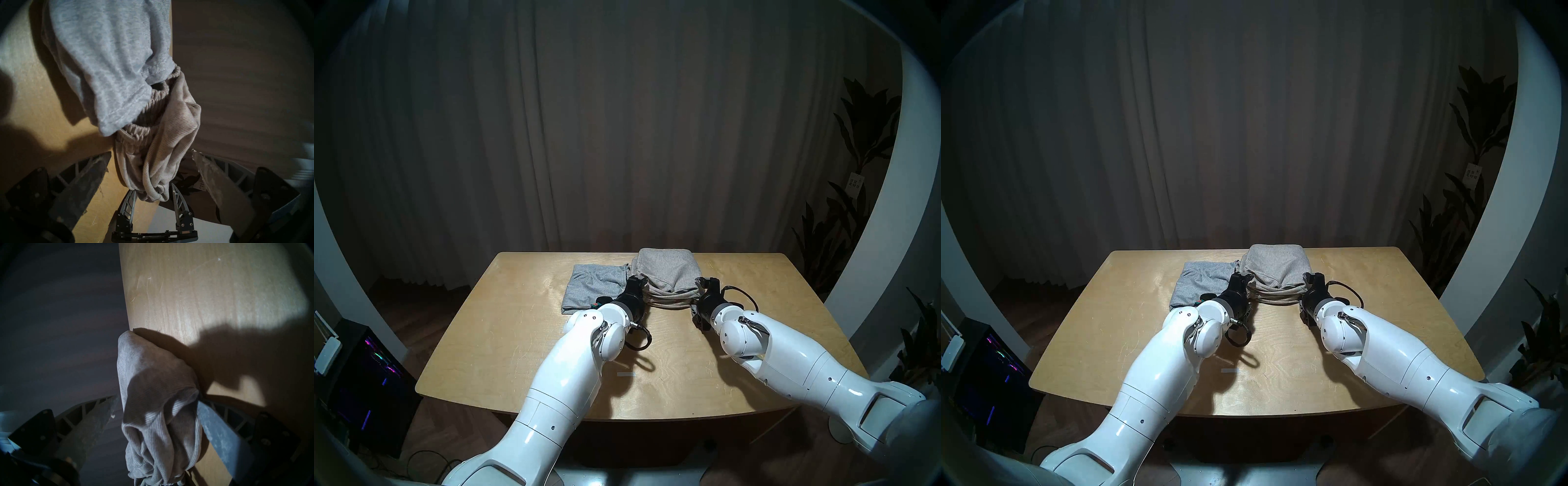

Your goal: Fold pants twice and stack them

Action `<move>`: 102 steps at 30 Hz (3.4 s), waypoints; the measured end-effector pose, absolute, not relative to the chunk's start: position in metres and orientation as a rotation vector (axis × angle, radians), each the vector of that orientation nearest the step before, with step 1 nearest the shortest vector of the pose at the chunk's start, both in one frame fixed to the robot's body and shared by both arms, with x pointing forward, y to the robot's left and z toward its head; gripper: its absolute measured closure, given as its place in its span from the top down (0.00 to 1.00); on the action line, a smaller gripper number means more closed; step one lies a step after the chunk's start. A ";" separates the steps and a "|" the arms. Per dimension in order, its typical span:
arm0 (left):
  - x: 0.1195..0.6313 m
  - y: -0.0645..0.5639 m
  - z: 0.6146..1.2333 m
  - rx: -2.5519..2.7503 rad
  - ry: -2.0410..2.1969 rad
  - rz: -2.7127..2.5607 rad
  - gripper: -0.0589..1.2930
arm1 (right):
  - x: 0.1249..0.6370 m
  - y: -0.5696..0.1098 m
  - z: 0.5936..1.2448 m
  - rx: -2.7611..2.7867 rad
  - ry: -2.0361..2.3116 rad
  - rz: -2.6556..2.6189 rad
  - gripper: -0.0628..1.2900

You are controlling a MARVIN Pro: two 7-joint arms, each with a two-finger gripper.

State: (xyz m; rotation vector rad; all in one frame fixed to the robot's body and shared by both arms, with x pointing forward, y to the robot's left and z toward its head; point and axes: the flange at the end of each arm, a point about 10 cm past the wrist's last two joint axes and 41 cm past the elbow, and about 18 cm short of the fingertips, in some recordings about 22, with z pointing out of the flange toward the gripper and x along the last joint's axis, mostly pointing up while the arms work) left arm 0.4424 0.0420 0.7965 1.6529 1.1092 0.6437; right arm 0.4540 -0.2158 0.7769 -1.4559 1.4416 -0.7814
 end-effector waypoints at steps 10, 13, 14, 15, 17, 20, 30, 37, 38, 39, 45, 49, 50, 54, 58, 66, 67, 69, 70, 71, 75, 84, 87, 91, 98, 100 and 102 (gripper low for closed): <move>0.442 0.033 0.794 1.655 1.061 0.707 0.94 | 0.450 -0.213 0.777 -1.448 1.446 -0.785 0.88; 0.442 0.032 0.792 1.661 1.057 0.719 0.94 | 0.450 -0.213 0.776 -1.444 1.445 -0.787 0.88; 0.443 0.031 0.790 1.664 1.058 0.723 0.94 | 0.450 -0.213 0.776 -1.442 1.445 -0.787 0.88; 0.443 0.031 0.789 1.666 1.060 0.725 0.94 | 0.450 -0.213 0.776 -1.441 1.445 -0.787 0.88; 0.444 0.032 0.785 1.673 1.066 0.729 0.94 | 0.450 -0.213 0.776 -1.439 1.446 -0.788 0.88; 0.445 0.032 0.779 1.686 1.075 0.736 0.94 | 0.451 -0.213 0.776 -1.435 1.445 -0.788 0.88; 0.453 0.033 0.773 1.706 1.089 0.751 0.94 | 0.456 -0.213 0.775 -1.431 1.451 -0.788 0.87; 0.460 0.031 0.774 1.709 1.084 0.762 0.94 | 0.462 -0.211 0.774 -1.429 1.457 -0.790 0.87; 0.461 0.031 0.774 1.710 1.083 0.762 0.94 | 0.462 -0.211 0.774 -1.429 1.457 -0.790 0.87; 0.462 0.031 0.774 1.710 1.080 0.763 0.94 | 0.463 -0.211 0.774 -1.428 1.457 -0.791 0.86; 0.465 0.030 0.775 1.696 1.067 0.756 0.94 | 0.468 -0.210 0.774 -1.426 1.459 -0.793 0.83; 0.467 0.031 0.776 1.668 1.067 0.750 0.94 | 0.471 -0.210 0.774 -1.426 1.457 -0.793 0.83; 0.467 0.032 0.776 1.662 1.067 0.749 0.94 | 0.472 -0.210 0.774 -1.426 1.457 -0.793 0.83; 0.466 0.032 0.777 1.643 1.062 0.745 0.94 | 0.474 -0.209 0.773 -1.428 1.456 -0.795 0.83; 0.462 0.032 0.775 1.627 1.055 0.741 0.94 | 0.476 -0.208 0.773 -1.429 1.454 -0.797 0.83; 0.456 0.032 0.770 1.607 1.047 0.738 0.94 | 0.477 -0.208 0.773 -1.431 1.452 -0.800 0.83; 0.456 0.032 0.770 1.604 1.045 0.740 0.94 | 0.477 -0.208 0.773 -1.431 1.451 -0.800 0.83; 0.455 0.032 0.769 1.594 1.044 0.745 0.94 | 0.477 -0.208 0.773 -1.431 1.451 -0.801 0.83; 0.455 0.032 0.769 1.589 1.045 0.747 0.94 | 0.477 -0.208 0.773 -1.432 1.451 -0.802 0.83; 0.455 0.032 0.769 1.586 1.045 0.749 0.94 | 0.477 -0.208 0.773 -1.432 1.450 -0.802 0.83; 0.456 0.035 0.770 1.563 1.052 0.761 0.94 | 0.477 -0.207 0.772 -1.434 1.450 -0.802 0.83; 0.456 0.033 0.766 1.555 1.053 0.769 0.94 | 0.477 -0.207 0.771 -1.436 1.447 -0.805 0.79; 0.456 0.029 0.764 1.563 1.047 0.772 0.94 | 0.478 -0.207 0.771 -1.437 1.445 -0.807 0.79; 0.457 0.025 0.764 1.564 1.041 0.779 0.94 | 0.478 -0.206 0.771 -1.437 1.444 -0.809 0.79; 0.461 0.024 0.764 1.557 1.039 0.797 0.94 | 0.481 -0.206 0.771 -1.435 1.444 -0.812 0.79; 0.462 0.024 0.764 1.558 1.039 0.801 0.94 | 0.481 -0.206 0.771 -1.434 1.444 -0.812 0.79; 0.463 0.024 0.763 1.560 1.039 0.805 0.94 | 0.482 -0.205 0.771 -1.434 1.444 -0.813 0.79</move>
